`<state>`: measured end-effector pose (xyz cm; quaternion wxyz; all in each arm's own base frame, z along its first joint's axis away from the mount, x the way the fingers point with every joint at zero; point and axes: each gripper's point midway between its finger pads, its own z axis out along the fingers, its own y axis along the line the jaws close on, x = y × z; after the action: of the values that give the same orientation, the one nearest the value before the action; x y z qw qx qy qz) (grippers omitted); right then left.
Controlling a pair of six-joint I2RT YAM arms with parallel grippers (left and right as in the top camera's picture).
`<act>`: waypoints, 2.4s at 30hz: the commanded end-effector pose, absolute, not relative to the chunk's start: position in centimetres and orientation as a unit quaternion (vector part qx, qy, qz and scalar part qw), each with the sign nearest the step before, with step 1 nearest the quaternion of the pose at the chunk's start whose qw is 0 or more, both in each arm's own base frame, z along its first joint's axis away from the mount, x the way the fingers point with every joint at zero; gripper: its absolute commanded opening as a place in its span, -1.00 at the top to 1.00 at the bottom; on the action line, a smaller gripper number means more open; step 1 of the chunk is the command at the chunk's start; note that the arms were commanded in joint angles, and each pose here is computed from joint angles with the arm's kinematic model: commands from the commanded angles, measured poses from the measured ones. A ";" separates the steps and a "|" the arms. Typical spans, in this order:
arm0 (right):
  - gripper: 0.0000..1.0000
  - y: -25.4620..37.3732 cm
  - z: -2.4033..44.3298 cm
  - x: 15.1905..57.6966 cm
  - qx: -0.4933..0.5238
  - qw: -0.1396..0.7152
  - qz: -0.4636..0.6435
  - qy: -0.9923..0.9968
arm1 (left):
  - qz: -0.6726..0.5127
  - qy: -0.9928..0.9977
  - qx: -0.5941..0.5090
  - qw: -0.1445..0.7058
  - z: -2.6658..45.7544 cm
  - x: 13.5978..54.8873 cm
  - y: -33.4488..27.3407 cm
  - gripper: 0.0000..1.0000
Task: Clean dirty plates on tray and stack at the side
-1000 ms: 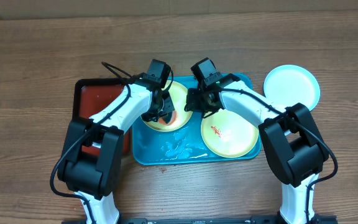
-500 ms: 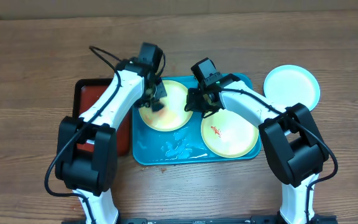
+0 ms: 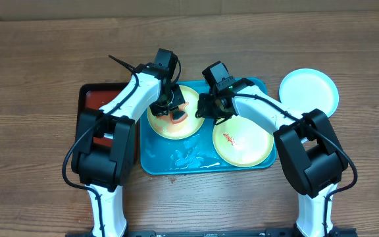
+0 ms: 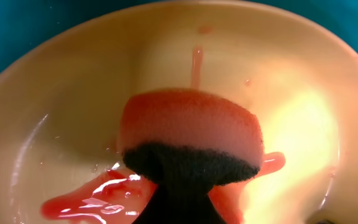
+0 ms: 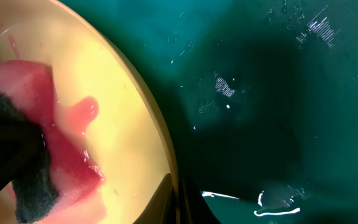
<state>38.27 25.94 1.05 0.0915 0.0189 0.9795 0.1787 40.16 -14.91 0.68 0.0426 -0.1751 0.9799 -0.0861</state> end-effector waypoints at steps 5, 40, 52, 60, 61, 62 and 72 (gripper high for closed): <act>0.92 25.6 0.7 38.3 0.023 0.094 0.170 0.981 | 0.044 0.984 -0.170 0.006 -1.3 37.8 -10.0 0.92; 0.92 25.4 0.7 38.6 0.024 0.100 0.165 0.981 | 0.105 0.986 -0.128 0.012 0.6 36.5 -9.3 0.92; 0.93 25.3 0.7 38.3 0.024 0.095 0.162 0.982 | 0.131 0.973 -0.188 0.034 8.6 39.2 -6.0 0.92; 0.93 24.8 6.2 39.6 -0.056 0.148 0.122 0.980 | 0.122 0.958 -0.254 0.046 13.0 38.8 -2.1 0.92; 0.92 24.2 7.1 40.0 -0.057 0.165 0.096 0.980 | 0.121 0.956 -0.264 0.049 13.4 38.8 -1.3 0.92; 0.92 23.8 7.9 40.2 -0.065 0.179 0.074 0.979 | 0.120 0.953 -0.274 0.050 13.7 38.8 -0.5 0.92; 0.93 22.4 17.2 41.1 -0.179 0.351 -0.236 0.888 | 0.149 0.933 -0.327 0.014 13.4 36.9 5.1 0.92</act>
<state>39.96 24.13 11.39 0.2583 -0.1547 0.9499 -0.0838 37.14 3.77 11.91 -0.0056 -0.3087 0.9416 0.1345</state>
